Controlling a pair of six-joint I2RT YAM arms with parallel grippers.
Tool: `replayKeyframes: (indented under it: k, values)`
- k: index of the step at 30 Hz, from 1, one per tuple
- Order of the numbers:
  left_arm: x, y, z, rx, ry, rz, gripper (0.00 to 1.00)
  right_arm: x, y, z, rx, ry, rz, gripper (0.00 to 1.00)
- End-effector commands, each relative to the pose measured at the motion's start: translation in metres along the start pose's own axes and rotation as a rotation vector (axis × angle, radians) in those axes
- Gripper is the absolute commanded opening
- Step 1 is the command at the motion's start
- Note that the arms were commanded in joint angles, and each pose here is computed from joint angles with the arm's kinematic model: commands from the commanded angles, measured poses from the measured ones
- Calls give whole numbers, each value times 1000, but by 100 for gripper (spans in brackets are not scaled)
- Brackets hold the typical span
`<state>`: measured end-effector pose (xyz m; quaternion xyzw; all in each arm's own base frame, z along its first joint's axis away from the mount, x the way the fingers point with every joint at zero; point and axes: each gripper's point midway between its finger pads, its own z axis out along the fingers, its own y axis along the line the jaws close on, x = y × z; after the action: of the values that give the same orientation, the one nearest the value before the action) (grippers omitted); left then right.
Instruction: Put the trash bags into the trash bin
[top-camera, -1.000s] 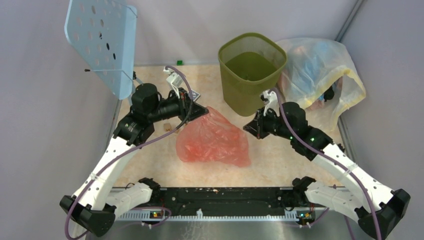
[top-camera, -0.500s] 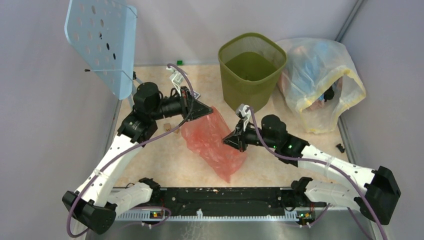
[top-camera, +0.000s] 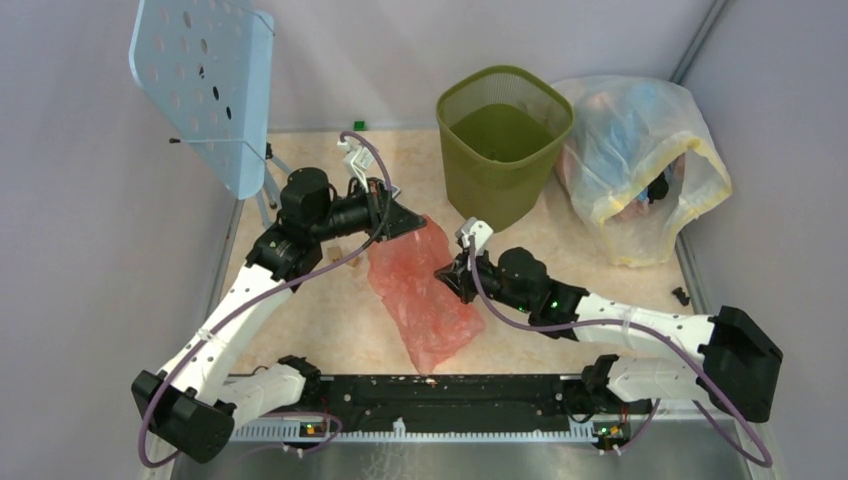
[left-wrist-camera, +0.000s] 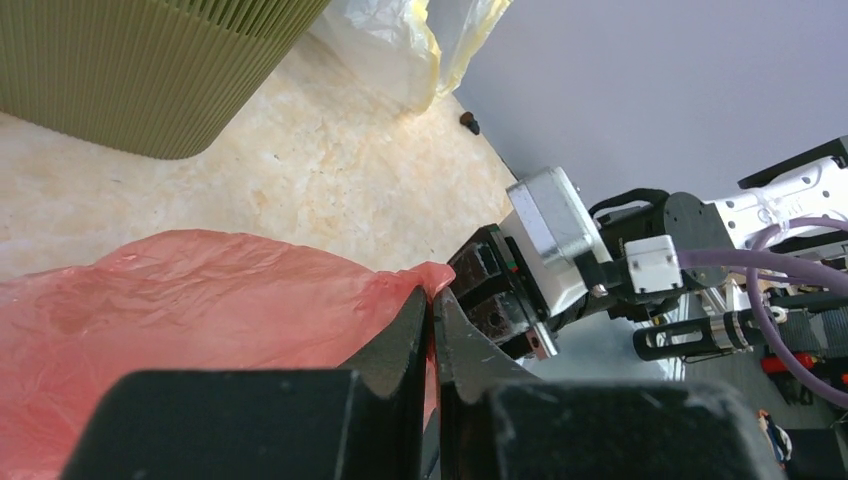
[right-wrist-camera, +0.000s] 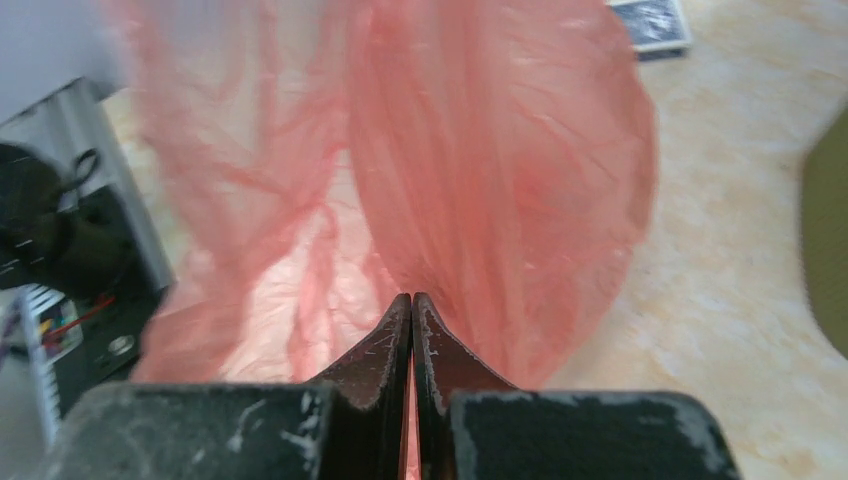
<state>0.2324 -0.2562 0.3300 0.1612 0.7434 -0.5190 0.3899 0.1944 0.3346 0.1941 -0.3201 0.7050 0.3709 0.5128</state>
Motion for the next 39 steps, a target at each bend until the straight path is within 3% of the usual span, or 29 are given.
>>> replayKeyframes:
  k: [1,4,6,19,34,39]
  values:
    - [-7,-5,-1,13,-32,19,9,-21,-48,-1,313,-77,1,0]
    - [-8,-6,-3,6,-24,29,10,-18,-82,-17,507,-101,27,0]
    - [-8,-2,-4,-17,-23,38,10,-19,-84,-23,500,-113,18,0]
    - [3,10,-1,-47,5,18,11,-12,2,-35,-11,-126,-21,0]
    - [19,14,-2,-41,29,-28,10,3,20,40,-60,-202,-66,0]
    - [21,18,-2,-55,33,-26,9,32,26,66,-7,-138,-145,0]
